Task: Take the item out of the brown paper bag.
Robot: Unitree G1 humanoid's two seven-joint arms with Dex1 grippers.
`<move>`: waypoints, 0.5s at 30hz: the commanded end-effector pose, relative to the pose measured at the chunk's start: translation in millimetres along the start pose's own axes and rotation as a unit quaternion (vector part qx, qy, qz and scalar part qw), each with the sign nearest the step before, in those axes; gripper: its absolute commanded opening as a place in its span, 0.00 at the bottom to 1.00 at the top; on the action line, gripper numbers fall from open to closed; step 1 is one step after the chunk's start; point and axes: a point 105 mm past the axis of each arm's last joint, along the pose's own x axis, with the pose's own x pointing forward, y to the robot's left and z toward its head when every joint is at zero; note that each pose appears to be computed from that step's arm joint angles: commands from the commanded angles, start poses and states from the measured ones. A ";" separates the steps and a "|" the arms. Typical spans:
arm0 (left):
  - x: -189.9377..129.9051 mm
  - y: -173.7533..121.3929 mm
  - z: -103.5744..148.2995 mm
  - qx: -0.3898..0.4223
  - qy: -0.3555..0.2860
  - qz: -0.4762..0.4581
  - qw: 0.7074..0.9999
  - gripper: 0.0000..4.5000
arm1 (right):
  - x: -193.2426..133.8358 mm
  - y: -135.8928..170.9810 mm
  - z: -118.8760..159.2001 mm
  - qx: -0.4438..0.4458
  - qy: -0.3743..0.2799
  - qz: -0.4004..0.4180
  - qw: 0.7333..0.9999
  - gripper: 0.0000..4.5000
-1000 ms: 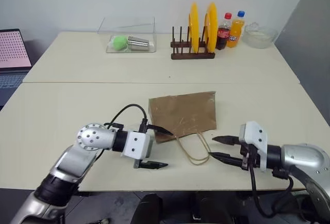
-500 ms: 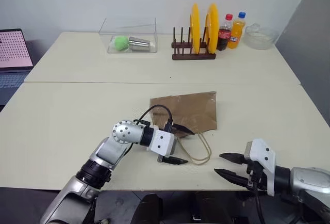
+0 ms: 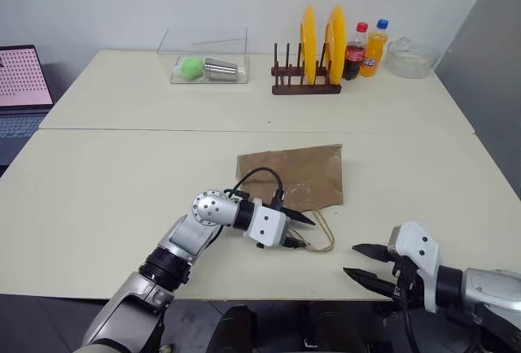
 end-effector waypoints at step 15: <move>-15.1 49.3 25.1 -0.068 -0.028 0.101 0.992 0.00 | 44.9 -4.9 25.0 -0.218 -0.048 0.021 0.975 0.51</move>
